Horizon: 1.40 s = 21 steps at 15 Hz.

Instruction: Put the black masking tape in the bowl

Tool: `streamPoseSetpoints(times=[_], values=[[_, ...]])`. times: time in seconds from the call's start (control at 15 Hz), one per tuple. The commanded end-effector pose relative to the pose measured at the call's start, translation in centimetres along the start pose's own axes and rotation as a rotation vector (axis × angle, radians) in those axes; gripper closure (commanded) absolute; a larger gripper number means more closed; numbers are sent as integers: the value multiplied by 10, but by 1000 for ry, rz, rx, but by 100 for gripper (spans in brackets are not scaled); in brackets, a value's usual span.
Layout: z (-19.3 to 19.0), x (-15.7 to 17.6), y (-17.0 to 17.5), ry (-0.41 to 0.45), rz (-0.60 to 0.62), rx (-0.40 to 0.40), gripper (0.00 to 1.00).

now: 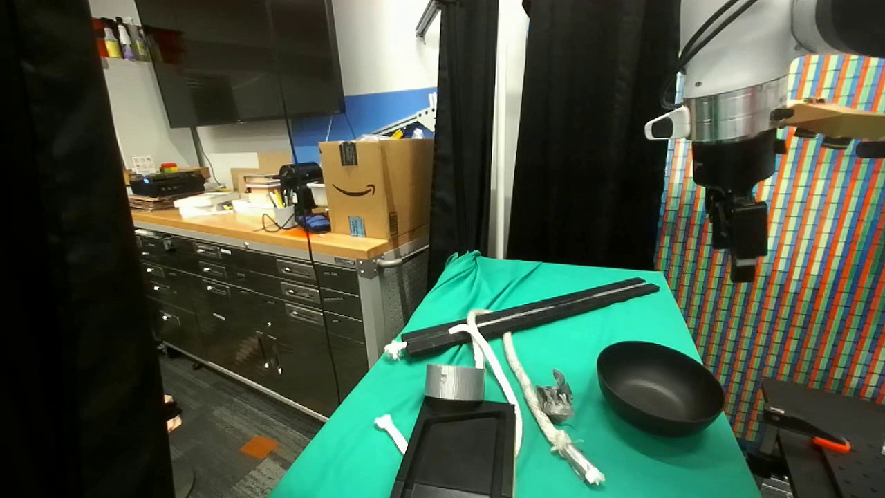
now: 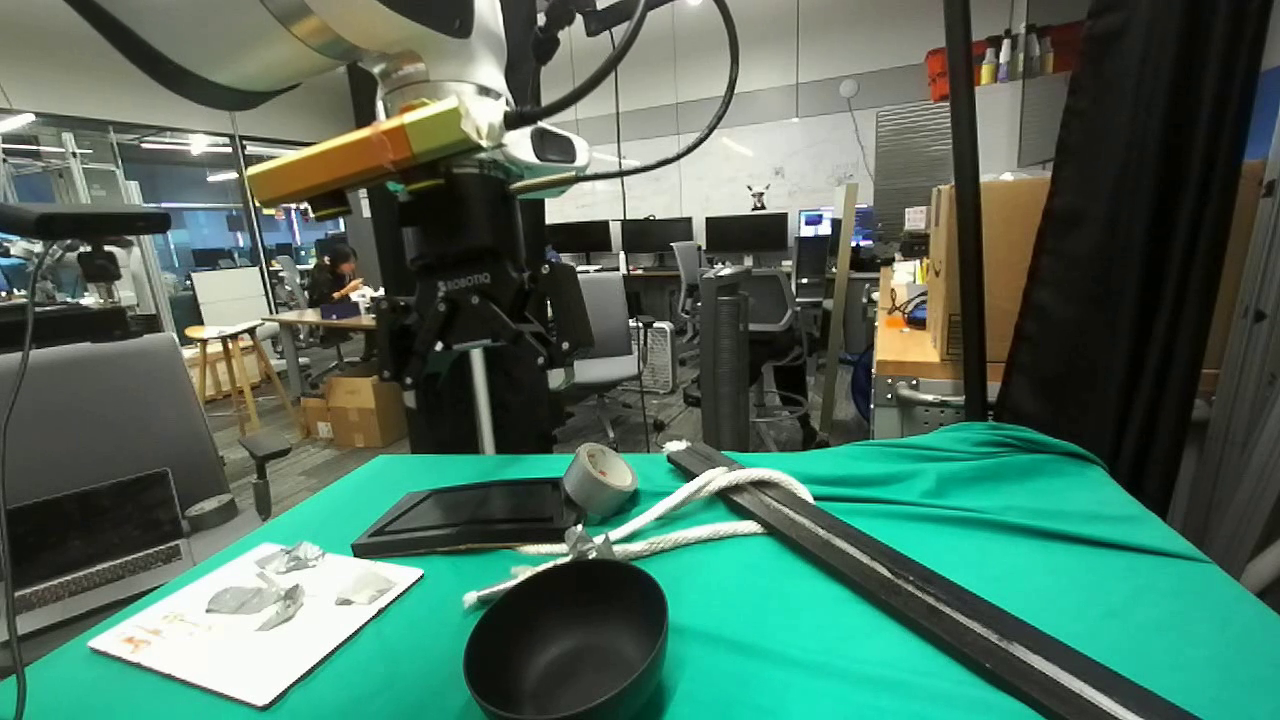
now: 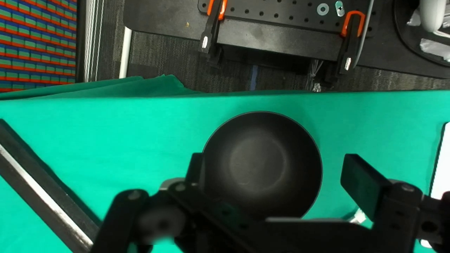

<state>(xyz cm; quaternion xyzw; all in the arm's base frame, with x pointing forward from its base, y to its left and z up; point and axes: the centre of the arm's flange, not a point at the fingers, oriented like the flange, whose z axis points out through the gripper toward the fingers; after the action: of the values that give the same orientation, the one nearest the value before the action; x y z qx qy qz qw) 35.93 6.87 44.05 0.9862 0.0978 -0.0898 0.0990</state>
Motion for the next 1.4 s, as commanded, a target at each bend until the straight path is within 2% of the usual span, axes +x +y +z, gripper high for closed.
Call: streamPoseSetpoints(times=[0.0, 0.33, 0.67, 0.87, 1.07, 1.33], values=[[-23, 18, 0, 78, -12, 40, 0], [-48, 45, -5, 190, -28, 116, 0], [-62, 102, -23, 295, -71, 217, 0], [-65, 144, -31, 323, -61, 261, 0], [-56, 183, -35, 311, -39, 304, 0], [-39, 226, -40, 294, -32, 318, 0]])
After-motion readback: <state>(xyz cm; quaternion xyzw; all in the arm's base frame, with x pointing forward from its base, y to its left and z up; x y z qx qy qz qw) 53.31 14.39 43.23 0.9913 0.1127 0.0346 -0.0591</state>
